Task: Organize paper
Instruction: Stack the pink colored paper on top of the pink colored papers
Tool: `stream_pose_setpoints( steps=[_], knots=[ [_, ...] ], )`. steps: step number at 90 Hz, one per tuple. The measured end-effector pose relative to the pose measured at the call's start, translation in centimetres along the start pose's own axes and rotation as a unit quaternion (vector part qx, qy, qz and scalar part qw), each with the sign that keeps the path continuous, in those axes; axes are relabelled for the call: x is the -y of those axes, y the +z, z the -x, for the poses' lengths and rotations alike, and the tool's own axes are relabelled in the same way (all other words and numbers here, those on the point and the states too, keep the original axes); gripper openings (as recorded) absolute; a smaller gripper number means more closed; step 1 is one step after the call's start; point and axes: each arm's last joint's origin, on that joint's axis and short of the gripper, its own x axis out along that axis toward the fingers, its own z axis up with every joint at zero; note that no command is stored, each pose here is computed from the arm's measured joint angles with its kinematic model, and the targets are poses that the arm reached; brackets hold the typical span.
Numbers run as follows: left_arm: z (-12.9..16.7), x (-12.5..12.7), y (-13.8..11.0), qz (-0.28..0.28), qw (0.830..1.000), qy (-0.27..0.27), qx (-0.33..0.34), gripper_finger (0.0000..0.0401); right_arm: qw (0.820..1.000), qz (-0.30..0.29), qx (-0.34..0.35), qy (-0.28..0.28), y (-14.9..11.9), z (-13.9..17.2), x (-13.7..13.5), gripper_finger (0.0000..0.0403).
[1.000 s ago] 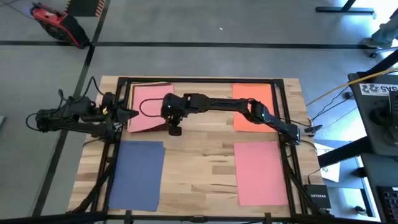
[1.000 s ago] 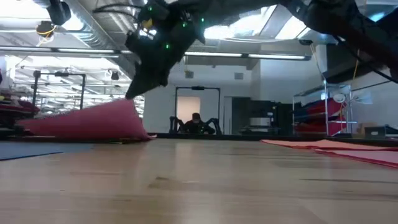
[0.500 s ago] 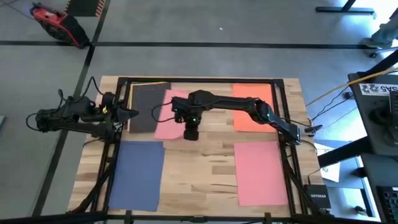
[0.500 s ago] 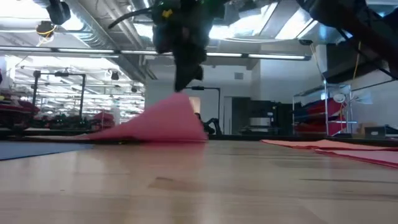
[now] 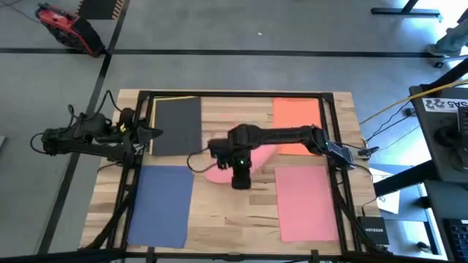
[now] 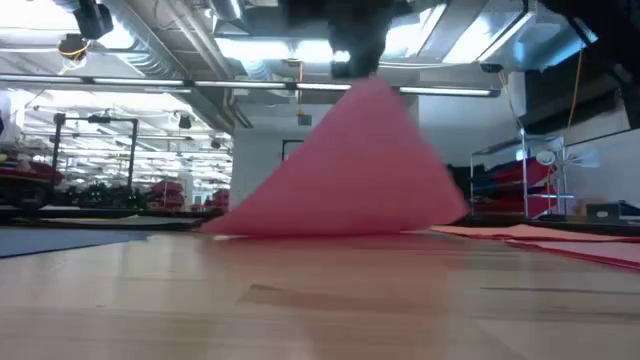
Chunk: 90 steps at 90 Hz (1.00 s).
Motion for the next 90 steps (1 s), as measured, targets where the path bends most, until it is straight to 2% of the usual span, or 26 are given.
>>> stream_pose_setpoints(
  steps=[15,37,56,72,90],
  knots=[
    [0.0,-0.1,0.1,0.022,1.0,0.008,0.008,0.0,1.0,-0.017,-0.004,0.022,-0.8,0.0,-2.4,0.0],
    [0.0,-0.2,0.2,0.052,0.998,0.019,0.02,0.0,0.997,-0.056,-0.022,0.04,-1.3,-0.8,-4.6,0.0],
    [0.0,-0.4,0.2,0.066,0.997,0.027,0.023,0.0,0.991,-0.106,-0.073,0.047,-2.2,-3.1,-5.5,0.0],
    [0.0,-0.4,0.2,0.09,0.995,0.03,0.021,0.0,0.978,-0.16,-0.128,0.029,-4.1,-5.2,-6.3,0.0],
    [0.0,-0.4,0.2,0.095,0.995,0.03,0.021,0.0,0.957,-0.234,-0.168,-0.037,-7.5,-7.1,-7.0,0.0]
  ],
)
